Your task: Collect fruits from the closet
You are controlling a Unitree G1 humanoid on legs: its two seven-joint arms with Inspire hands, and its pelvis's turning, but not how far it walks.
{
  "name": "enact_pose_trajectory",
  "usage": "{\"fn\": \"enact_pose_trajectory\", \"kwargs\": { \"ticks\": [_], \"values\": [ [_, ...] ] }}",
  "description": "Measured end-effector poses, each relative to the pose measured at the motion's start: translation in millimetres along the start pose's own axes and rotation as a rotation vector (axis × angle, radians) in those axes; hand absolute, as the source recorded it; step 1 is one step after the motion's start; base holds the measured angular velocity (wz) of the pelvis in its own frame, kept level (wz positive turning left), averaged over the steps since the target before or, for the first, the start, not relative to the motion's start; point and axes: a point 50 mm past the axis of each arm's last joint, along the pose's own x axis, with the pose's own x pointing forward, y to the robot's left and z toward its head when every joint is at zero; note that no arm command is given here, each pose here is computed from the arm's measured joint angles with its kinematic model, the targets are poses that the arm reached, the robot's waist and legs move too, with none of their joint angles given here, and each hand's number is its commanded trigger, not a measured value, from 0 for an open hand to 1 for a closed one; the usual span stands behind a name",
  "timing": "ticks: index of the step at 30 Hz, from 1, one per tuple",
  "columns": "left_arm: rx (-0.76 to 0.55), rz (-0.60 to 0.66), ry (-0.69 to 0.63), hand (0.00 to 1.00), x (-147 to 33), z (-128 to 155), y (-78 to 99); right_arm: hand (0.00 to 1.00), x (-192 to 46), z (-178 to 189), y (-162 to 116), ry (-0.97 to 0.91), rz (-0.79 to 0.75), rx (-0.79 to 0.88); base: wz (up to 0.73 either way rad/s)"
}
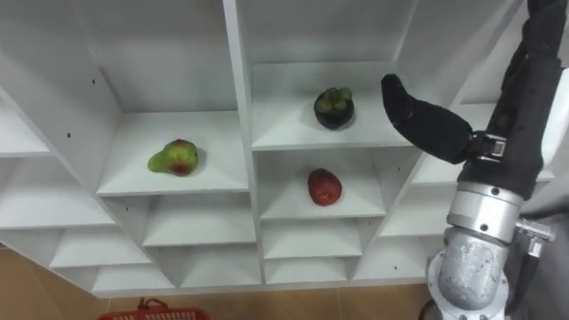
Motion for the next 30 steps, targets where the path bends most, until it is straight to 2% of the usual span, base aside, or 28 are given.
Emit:
{"fn": "enact_pose_trajectory", "kwargs": {
  "ticks": [16,23,30],
  "values": [
    [0.038,-0.023,-0.007,1.0,3.1,6,-2.7,0.0,-26,-14,19,0.124,0.264,0.036,-0.01],
    [0.06,-0.059,-0.013,1.0,5.4,10,-10.7,0.0,-40,-26,37,0.198,0.382,0.068,0.0],
    [0.062,-0.073,-0.022,1.0,7.2,13,-12.7,0.0,-45,-30,41,0.224,0.425,0.076,0.0]
  ]
}}
